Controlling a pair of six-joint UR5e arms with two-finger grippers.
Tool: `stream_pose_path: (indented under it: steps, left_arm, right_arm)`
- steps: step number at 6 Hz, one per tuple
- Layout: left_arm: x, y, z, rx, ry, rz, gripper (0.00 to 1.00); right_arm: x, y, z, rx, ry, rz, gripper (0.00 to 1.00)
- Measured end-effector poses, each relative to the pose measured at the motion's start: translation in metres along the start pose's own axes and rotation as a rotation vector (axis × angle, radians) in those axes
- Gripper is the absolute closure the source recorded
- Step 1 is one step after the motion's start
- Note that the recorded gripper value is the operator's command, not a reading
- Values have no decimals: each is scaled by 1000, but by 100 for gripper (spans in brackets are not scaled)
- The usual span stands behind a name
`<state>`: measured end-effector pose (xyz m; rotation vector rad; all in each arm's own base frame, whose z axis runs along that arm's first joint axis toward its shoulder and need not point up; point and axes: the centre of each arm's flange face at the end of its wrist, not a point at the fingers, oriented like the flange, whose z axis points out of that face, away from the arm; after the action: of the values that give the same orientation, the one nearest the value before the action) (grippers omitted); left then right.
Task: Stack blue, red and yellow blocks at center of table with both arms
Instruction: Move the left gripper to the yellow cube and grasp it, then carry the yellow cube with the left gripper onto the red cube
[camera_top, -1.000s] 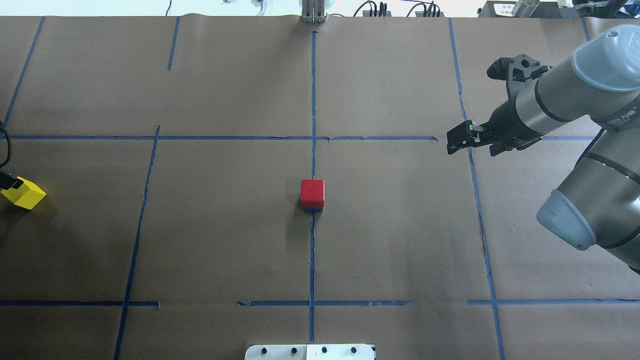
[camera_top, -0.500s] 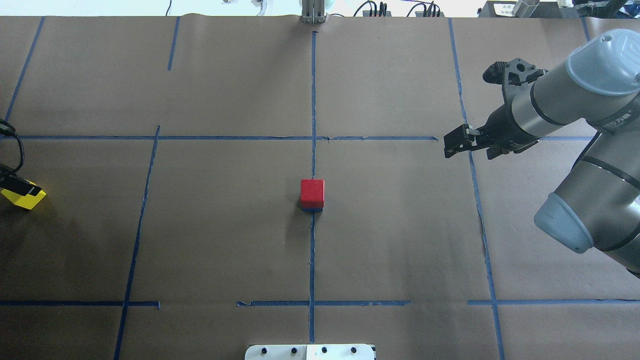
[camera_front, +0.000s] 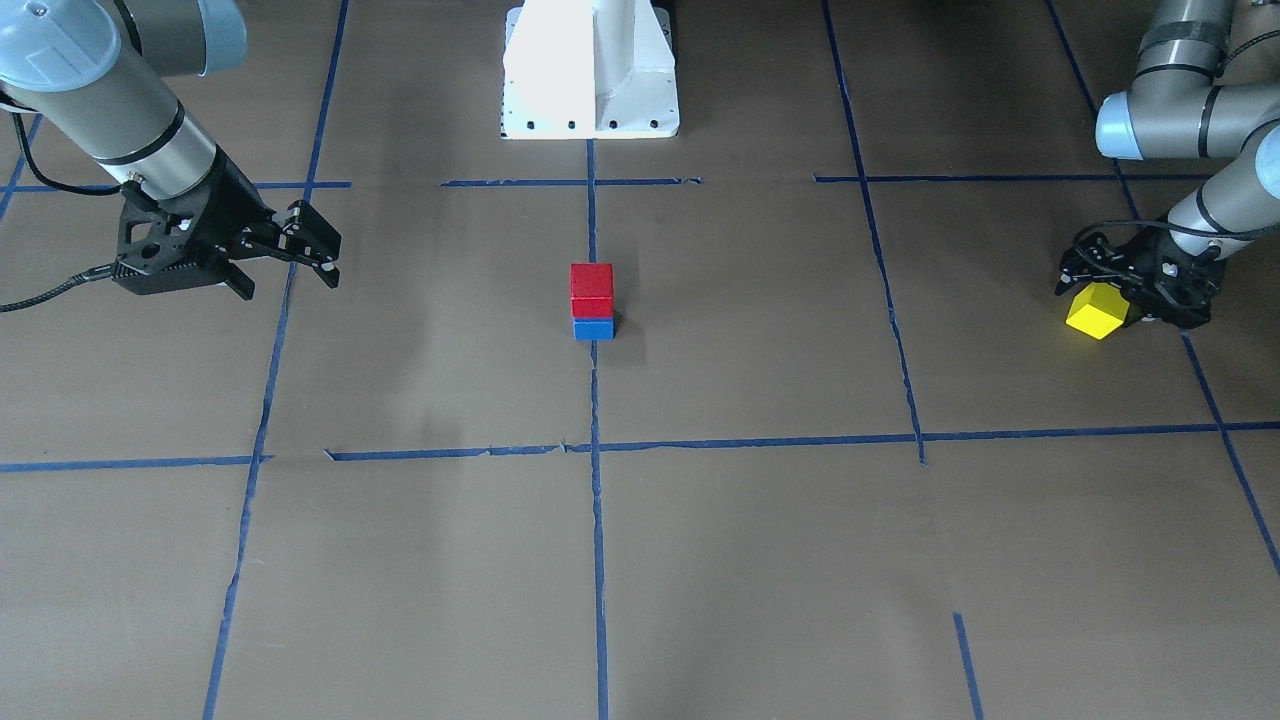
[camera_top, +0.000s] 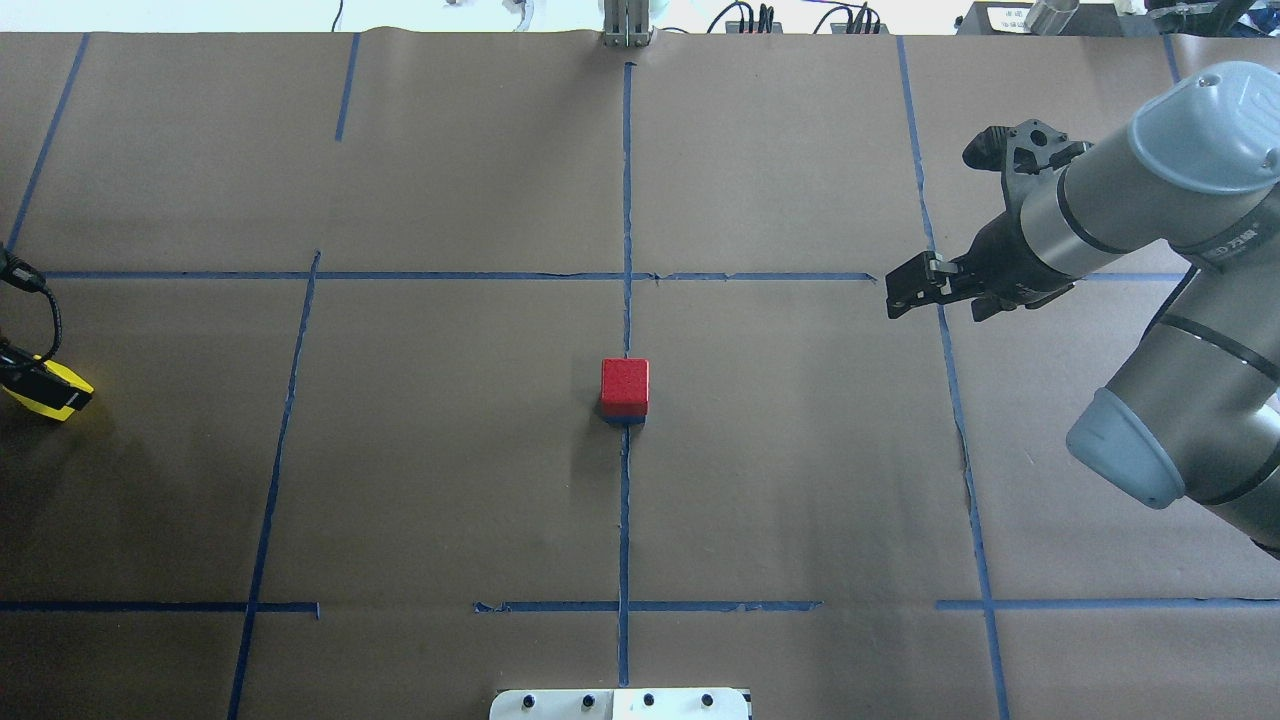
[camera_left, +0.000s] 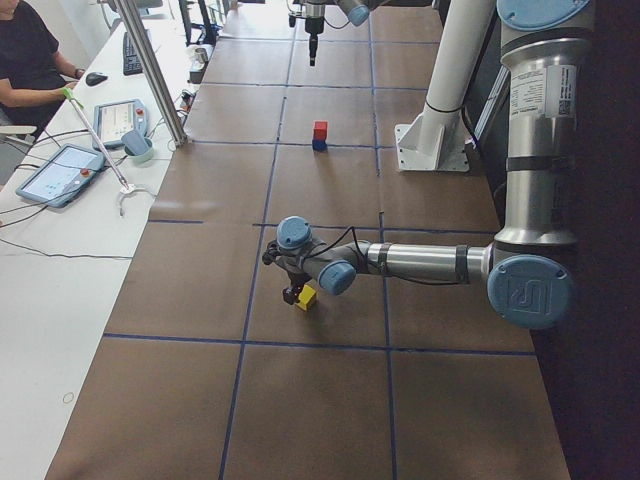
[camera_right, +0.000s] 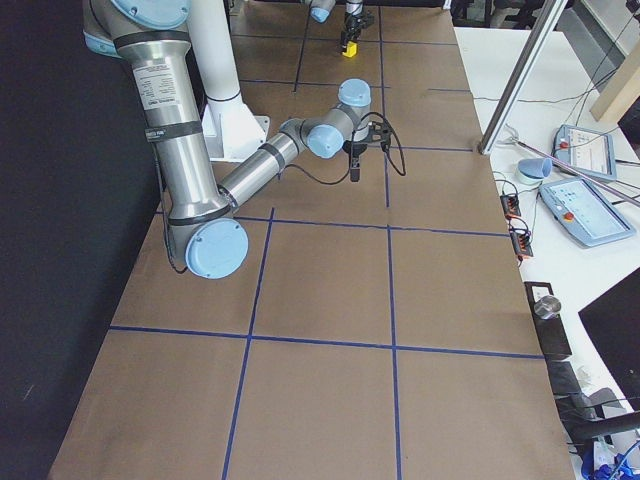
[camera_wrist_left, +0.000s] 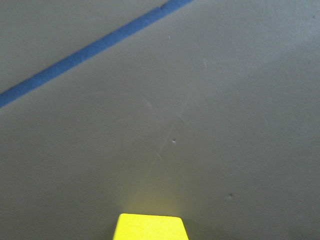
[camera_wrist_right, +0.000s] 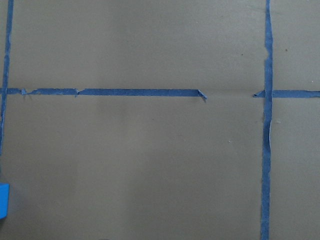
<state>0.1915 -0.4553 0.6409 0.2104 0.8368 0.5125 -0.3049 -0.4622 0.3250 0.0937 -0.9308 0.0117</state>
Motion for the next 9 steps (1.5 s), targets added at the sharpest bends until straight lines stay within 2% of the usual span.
stream_pose_path:
  steps: [1,3,4,5,6,8,9]
  left_arm:
    - [0,2,2,-4,-1,1,9]
    - [-2,4,3,-8,-5,-2,21]
    - [-3,5,4,-9,-11,-4,44]
    - [-5,5,4,-10,-18,-7,74]
    - [-5,5,4,-9,-21,-10,97]
    - [9,-14,-10,38,-51,-62,100]
    - [36,-44,-31,82,-42,-105,100]
  right_arm:
    - [0,0,0,0,-1,-1,0]
    - [-1,1,-1,-1,-3,-2,0]
    - [-2,1,0,-2,-3,-3,0]
    - [-2,1,0,-2,-3,-3,0]
    - [-2,2,0,-3,-4,-3,0]
    - [-3,2,0,-3,-5,-4,0]
    - [-3,2,0,-3,-5,-5,0]
